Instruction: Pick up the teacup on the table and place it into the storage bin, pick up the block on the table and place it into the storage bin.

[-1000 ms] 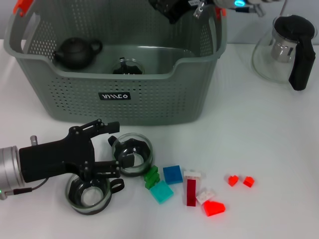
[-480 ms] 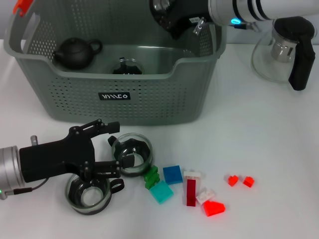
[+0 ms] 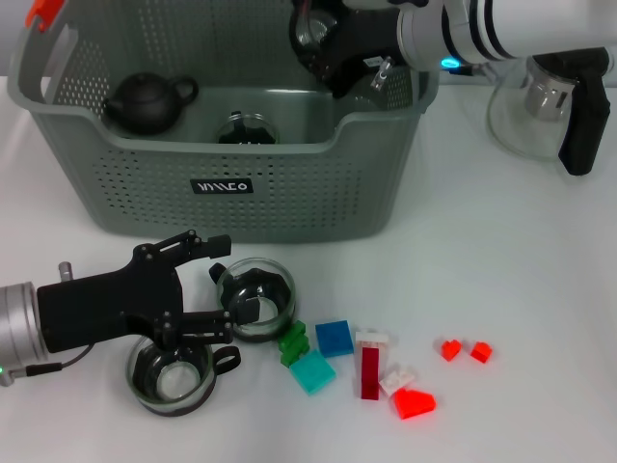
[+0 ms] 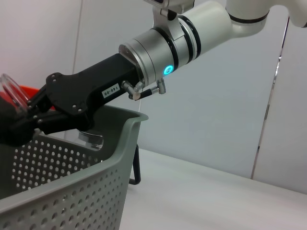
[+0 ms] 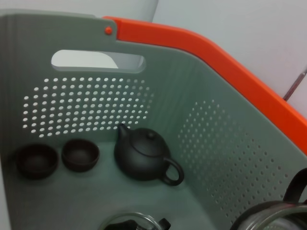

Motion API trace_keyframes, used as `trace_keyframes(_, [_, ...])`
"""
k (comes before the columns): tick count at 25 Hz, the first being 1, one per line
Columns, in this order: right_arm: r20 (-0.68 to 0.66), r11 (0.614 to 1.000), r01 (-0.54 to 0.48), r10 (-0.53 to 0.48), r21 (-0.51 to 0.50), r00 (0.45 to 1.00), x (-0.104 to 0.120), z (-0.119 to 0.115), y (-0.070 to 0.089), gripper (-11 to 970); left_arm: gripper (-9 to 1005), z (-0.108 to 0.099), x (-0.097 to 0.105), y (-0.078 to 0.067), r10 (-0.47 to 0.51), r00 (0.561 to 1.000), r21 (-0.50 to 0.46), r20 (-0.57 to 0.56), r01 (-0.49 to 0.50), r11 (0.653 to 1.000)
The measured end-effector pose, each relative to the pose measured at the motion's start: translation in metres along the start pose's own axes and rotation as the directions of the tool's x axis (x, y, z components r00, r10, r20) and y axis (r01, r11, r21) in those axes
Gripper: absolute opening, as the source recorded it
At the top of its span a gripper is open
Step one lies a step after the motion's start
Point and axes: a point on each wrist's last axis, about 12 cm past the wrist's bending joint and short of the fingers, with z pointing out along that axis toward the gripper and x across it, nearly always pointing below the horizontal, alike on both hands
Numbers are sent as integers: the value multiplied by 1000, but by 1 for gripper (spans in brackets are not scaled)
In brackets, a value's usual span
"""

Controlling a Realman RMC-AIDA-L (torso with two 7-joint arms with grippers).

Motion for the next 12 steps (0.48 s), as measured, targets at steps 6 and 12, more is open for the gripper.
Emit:
trace_keyframes(6, [-7,1000,-8,8,-10,1000,3,0,2,55,935,0,0,0,0,1000,-1,-1,0,1000])
trace_keyframes(12, [-18,1000,-10,9,-22,1000,6,1,4,57,934,0,1,1,-2,1000,-8,-4,2,1000])
